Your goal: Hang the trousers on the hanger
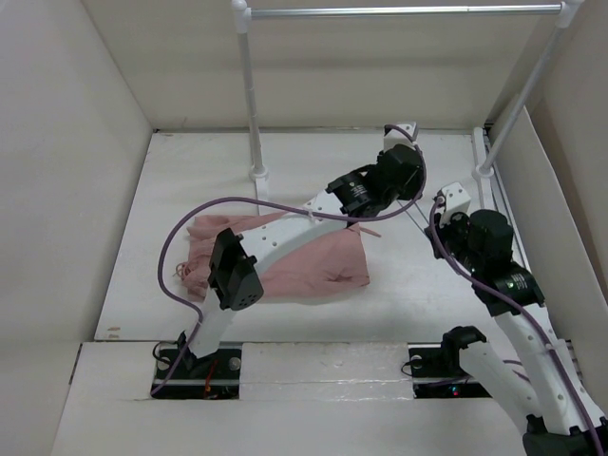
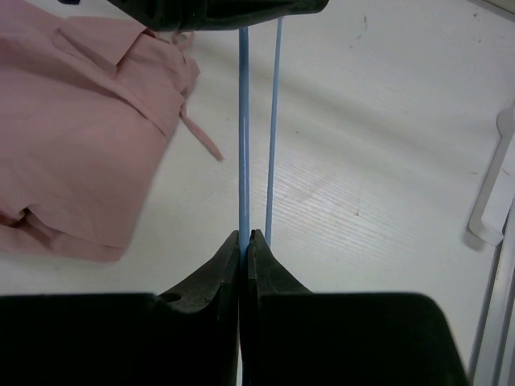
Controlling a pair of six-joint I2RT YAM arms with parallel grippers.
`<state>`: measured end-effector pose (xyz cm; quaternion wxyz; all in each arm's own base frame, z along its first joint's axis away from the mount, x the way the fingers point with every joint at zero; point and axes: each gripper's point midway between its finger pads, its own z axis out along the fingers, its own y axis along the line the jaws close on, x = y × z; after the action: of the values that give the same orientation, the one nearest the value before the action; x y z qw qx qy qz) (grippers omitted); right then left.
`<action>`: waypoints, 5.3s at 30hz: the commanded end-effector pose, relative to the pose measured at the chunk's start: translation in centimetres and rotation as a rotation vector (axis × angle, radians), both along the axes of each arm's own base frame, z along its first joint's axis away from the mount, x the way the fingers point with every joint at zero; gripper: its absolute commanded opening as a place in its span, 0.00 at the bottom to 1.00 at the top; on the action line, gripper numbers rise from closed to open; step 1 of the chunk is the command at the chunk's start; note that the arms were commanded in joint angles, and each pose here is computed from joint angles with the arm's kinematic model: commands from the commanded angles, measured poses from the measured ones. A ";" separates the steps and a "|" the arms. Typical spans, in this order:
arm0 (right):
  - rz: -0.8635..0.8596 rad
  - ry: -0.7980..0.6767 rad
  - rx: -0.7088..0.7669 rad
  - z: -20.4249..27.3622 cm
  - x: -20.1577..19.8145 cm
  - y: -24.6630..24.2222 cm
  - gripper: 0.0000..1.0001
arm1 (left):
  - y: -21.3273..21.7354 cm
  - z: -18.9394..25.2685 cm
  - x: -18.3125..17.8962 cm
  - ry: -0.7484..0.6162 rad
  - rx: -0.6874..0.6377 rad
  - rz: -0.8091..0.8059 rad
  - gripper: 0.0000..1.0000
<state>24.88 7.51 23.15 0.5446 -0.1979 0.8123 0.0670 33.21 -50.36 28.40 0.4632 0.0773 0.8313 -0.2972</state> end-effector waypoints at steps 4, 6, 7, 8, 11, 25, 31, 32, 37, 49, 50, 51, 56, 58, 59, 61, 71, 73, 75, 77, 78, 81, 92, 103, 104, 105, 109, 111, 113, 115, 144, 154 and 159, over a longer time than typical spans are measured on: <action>-0.077 -0.034 -0.021 1.4 0.5 -0.6 0.00 | -0.1 2.3 0.5 -0.045 -0.030 0.021 0.21; -0.109 -0.027 -0.032 1.2 0.5 -0.9 0.00 | -0.2 2.3 0.3 -0.038 -0.032 0.011 0.10; -0.110 -0.018 -0.036 0.9 0.4 -0.7 0.00 | -0.2 2.2 0.2 -0.034 -0.032 0.009 0.05; -0.121 -0.017 -0.042 0.9 0.4 -1.0 0.00 | -0.1 2.1 0.1 -0.027 -0.027 0.009 0.02; -0.118 -0.022 -0.035 1.1 0.4 -0.7 0.08 | 0.2 1.4 -0.1 -0.010 -0.015 0.009 0.00; 0.108 0.056 0.022 2.0 -2.2 2.4 0.57 | 2.3 -2.0 -3.8 0.147 -0.178 0.011 0.00; 0.171 0.047 0.062 2.5 -2.3 3.0 0.15 | 3.6 -3.1 -4.6 0.155 -0.233 0.029 0.00; 0.176 0.054 0.062 2.0 -2.1 3.0 0.10 | 4.1 -3.5 -4.3 0.158 -0.237 0.065 0.00; 0.361 0.105 0.165 -1.5 -0.5 6.9 0.05 | 6.2 -6.0 -4.9 0.207 -0.303 0.198 0.00; 0.419 0.241 0.311 -7.5 2.8 10.2 0.20 | 9.9 -11.9 -2.4 0.187 -0.322 0.521 0.00; 0.393 0.249 0.309 -7.9 3.3 10.0 0.21 | 10.1 -12.3 -2.4 0.191 -0.327 0.537 0.00; 0.355 0.254 0.304 -8.8 4.1 9.7 0.24 | 10.3 -12.8 -2.4 0.193 -0.323 0.549 0.00; 0.297 0.277 0.357 -10.9 5.8 10.1 0.33 | 11.9 -16.2 -2.2 0.195 -0.266 0.632 0.00; 0.302 0.309 0.371 -12.3 6.3 10.5 0.34 | 12.7 -17.1 -1.8 0.189 -0.242 0.667 0.00; 0.309 0.320 0.367 -12.6 6.6 10.9 0.34 | 12.9 -17.4 -1.8 0.190 -0.238 0.675 0.00; 0.300 0.359 0.355 -14.2 6.8 11.1 0.35 | 14.1 -18.1 -1.1 0.190 -0.218 0.714 0.00; 0.325 0.439 0.418 -17.3 6.8 12.9 0.59 | 15.0 -17.9 -0.1 0.178 -0.202 0.727 0.00; 0.340 0.458 0.450 -17.6 6.6 13.4 0.62 | 14.9 -17.9 0.0 0.170 -0.186 0.720 0.00; 0.344 0.473 0.468 -17.8 6.6 13.6 0.64 | 15.2 -18.2 0.4 0.171 -0.175 0.726 0.00; 0.351 0.481 0.501 -17.6 6.5 14.0 0.64 | 15.5 -18.5 0.6 0.174 -0.169 0.732 0.00; 0.356 0.488 0.512 -17.8 6.6 14.2 0.62 | 15.6 -18.7 0.5 0.176 -0.164 0.729 0.00; 0.382 0.506 0.545 -17.7 6.7 15.1 0.58 | 16.0 -18.9 0.6 0.179 -0.162 0.728 0.00; 0.340 0.473 0.731 -17.1 6.8 15.1 0.00 | 16.9 -18.6 0.1 0.168 -0.133 0.717 0.00; 0.195 0.351 0.492 -13.3 7.5 6.5 0.00 | 22.0 -18.1 1.0 0.093 0.035 0.749 0.00; 0.143 0.370 0.489 -13.9 7.5 4.7 0.00 | 22.7 -18.1 1.1 0.083 0.062 0.747 0.00; 0.126 0.375 0.488 -14.1 7.5 4.0 0.00 | 23.3 -18.0 0.7 0.079 0.074 0.740 0.00; 0.053 0.382 0.460 -15.1 7.5 0.6 0.00 | 26.6 -17.8 0.5 0.068 0.116 0.752 0.00; 0.012 0.395 0.460 -15.5 7.5 -0.9 0.00 | 28.3 -17.4 0.6 0.060 0.135 0.763 0.00; 0.005 0.397 0.461 -15.8 7.6 -1.2 0.00 | 29.2 -16.9 0.5 0.042 0.166 0.751 0.00; 0.001 0.399 0.459 -15.9 7.9 -1.3 0.00 | 29.4 -15.9 0.2 0.027 0.168 0.726 0.00; 0.052 0.391 0.366 -13.2 7.2 2.0 0.22 | 18.5 -5.5 1.3 -0.040 -0.053 0.664 0.00; 0.158 0.175 0.255 0.3 4.2 3.2 0.65 | 19.0 1.8 0.8 -0.088 -0.110 0.644 0.00; 0.347 0.127 0.387 6.7 -0.7 8.5 0.63 | 18.7 9.4 0.7 -0.129 -0.164 0.607 0.00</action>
<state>27.92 12.71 28.49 0.5367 -0.2039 0.7782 0.2547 34.48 -32.77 28.01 0.5484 -0.1588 0.8094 -0.1375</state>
